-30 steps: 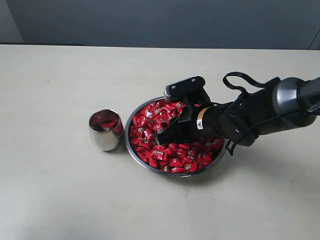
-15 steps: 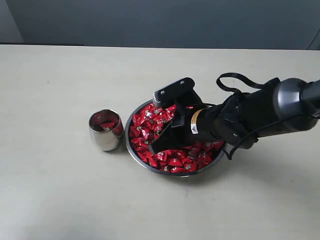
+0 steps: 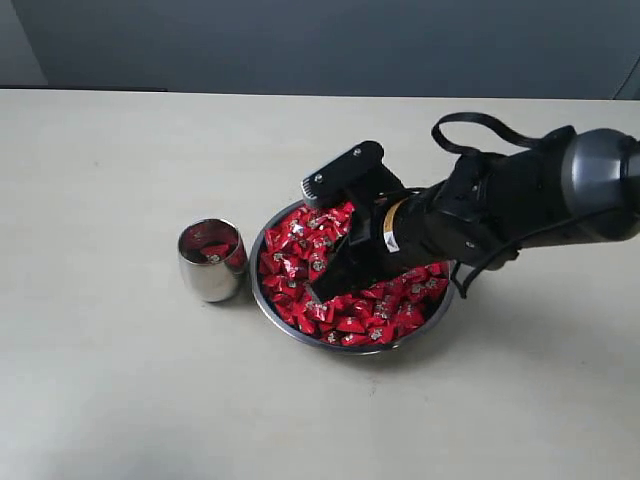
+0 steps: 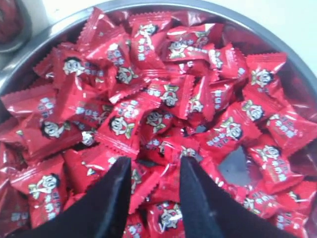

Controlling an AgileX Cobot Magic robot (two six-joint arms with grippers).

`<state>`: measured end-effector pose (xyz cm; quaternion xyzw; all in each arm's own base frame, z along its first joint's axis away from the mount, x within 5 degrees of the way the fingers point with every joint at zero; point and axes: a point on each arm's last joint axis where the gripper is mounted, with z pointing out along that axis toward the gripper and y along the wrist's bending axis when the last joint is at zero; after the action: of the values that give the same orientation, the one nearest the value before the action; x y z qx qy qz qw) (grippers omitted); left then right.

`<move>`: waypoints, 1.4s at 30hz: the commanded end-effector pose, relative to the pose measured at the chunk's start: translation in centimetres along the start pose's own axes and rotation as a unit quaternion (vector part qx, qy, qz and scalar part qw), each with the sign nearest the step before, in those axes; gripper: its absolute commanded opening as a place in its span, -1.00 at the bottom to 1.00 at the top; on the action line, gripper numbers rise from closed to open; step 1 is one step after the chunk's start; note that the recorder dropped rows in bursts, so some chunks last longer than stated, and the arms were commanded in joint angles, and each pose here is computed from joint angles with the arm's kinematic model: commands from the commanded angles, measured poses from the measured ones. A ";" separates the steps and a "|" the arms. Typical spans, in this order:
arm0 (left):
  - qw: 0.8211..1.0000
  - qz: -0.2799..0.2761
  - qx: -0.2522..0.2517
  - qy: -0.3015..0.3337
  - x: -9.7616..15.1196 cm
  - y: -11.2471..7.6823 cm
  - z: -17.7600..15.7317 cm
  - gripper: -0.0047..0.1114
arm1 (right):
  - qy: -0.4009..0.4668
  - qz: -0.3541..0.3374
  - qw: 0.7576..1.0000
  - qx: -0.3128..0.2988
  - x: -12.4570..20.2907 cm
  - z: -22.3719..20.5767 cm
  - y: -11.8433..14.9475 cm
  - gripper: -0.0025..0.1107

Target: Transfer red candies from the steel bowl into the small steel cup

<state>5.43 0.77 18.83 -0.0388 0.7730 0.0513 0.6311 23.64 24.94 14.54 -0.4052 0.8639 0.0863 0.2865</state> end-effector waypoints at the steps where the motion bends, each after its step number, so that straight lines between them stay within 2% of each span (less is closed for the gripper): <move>1: 1.000 -0.002 0.000 -0.001 0.1 0.0 0.0 -0.91 | 0.017 -0.016 0.999 0.022 -1.7 -0.9 -0.5 -0.38; 14: 1.000 -0.002 0.000 -0.001 0.1 0.0 0.0 -0.91 | 0.029 -0.005 0.999 -0.027 -5.6 -1.0 0.1 -0.38; 22: 1.000 -0.002 0.000 -0.001 0.1 0.0 0.0 -0.91 | 0.072 0.006 0.997 -0.035 -5.3 2.0 0.4 -0.38; 35: 1.000 -0.002 0.000 -0.001 0.1 0.0 0.0 -0.91 | 0.099 0.024 0.994 -0.046 -4.9 2.7 0.6 -0.38; 42: 1.000 -0.002 0.000 -0.001 0.1 0.0 0.0 -0.91 | 0.112 0.046 0.991 -0.064 -7.0 1.6 0.7 -0.38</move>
<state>5.43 0.77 18.83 -0.0388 0.7730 0.0513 0.6311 27.12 30.28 16.04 -0.3909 0.8995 0.1035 0.1654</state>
